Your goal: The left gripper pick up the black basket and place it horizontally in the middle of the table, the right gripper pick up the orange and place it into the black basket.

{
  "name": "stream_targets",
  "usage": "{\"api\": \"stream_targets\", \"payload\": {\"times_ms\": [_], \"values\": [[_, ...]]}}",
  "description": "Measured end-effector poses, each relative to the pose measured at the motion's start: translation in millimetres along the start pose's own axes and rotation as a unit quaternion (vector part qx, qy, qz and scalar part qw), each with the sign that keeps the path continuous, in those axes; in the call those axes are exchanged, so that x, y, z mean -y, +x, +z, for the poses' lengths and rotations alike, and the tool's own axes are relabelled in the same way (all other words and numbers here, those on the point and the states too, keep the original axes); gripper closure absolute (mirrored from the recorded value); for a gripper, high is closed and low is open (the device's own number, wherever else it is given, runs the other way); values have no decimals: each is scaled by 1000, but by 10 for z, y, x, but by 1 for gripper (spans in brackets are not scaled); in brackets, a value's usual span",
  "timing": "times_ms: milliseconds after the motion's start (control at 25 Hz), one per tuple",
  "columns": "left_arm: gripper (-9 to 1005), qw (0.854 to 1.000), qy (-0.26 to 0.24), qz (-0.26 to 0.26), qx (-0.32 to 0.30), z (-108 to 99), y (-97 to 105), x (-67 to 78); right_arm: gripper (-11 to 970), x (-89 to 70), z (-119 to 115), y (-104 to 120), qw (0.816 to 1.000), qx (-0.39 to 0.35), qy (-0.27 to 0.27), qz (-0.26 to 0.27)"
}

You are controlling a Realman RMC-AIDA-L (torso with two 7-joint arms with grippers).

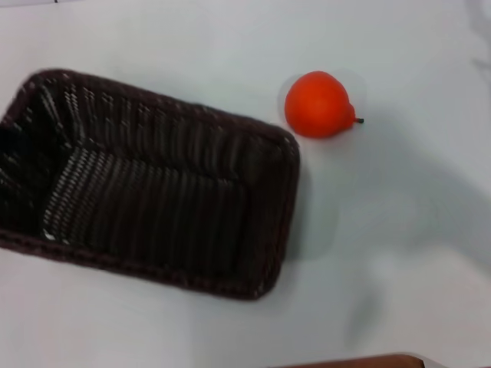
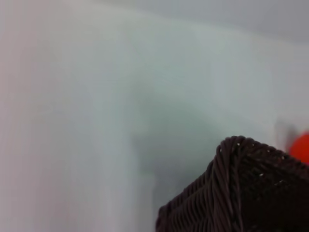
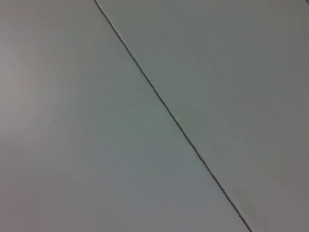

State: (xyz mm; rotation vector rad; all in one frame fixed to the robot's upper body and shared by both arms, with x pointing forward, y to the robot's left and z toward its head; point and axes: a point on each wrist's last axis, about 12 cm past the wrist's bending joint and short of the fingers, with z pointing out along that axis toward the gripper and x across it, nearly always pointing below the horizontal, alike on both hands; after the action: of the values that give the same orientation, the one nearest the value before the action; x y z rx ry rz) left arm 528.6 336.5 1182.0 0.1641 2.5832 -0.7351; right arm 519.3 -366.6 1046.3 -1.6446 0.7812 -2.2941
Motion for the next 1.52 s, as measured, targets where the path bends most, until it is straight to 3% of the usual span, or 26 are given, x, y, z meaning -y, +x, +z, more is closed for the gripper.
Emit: {"api": "stream_targets", "payload": {"times_ms": [320,680,920,1520], "values": [[825,994,54,-61,73,-152,121,-164,35,-6,14,-4,1000,1,-6,1],[826,982,89,-119,113,46,237,-259,35,-3,23,-15,1000,4,-8,3],[826,978,76,-147,131,145,311,-375,37,-27,1,-12,1000,5,-12,2],[820,973,63,-177,131,151,436,-473,41,-28,1,-11,1000,3,-14,3]]}}
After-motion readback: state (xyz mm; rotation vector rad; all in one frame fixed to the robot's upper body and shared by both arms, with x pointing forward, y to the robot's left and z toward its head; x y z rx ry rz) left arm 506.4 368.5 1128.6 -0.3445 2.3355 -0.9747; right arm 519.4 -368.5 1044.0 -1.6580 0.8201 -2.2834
